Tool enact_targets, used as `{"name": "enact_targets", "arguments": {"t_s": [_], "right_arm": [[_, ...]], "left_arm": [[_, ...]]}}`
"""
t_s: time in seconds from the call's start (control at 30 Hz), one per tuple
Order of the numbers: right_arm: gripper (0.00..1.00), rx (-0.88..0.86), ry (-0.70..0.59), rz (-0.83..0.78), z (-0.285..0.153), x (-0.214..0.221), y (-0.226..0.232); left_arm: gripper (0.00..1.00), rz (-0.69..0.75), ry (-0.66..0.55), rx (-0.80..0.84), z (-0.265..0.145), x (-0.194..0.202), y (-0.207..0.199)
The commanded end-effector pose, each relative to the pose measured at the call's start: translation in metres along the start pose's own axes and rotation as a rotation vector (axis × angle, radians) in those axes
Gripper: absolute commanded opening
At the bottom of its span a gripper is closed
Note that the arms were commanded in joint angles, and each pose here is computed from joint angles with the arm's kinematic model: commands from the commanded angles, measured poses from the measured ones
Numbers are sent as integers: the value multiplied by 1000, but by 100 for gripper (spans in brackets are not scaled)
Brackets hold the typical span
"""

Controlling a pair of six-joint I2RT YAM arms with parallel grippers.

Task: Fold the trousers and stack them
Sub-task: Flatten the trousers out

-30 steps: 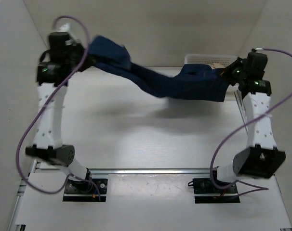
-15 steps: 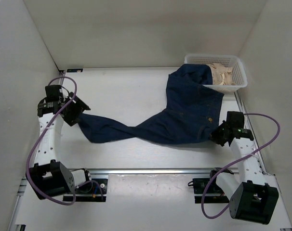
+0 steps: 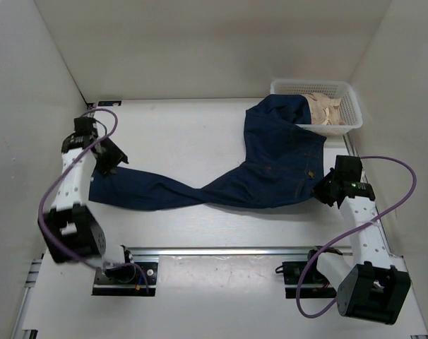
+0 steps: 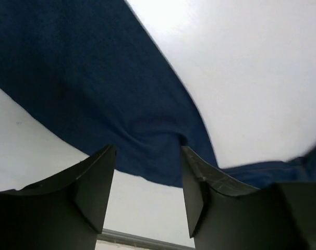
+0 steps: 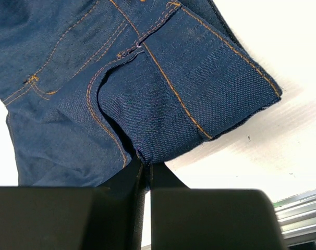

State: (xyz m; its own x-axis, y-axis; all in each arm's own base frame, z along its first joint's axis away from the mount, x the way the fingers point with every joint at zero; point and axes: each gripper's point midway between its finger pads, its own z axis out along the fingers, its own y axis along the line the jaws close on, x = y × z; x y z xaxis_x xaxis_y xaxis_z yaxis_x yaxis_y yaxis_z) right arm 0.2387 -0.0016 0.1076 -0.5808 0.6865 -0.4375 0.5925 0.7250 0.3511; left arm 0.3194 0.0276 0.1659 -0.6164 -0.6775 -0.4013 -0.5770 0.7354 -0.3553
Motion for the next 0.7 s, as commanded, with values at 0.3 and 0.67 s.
{"name": "enact_targets", "arguments": {"t_s": [0.3, 0.67], "right_arm": [[0, -60, -6, -26, 0, -8, 13], [0, -32, -2, -54, 4, -12, 11]], "left_arm": [[74, 97, 84, -471, 122, -43, 6], [72, 155, 236, -582, 162, -1, 35]]}}
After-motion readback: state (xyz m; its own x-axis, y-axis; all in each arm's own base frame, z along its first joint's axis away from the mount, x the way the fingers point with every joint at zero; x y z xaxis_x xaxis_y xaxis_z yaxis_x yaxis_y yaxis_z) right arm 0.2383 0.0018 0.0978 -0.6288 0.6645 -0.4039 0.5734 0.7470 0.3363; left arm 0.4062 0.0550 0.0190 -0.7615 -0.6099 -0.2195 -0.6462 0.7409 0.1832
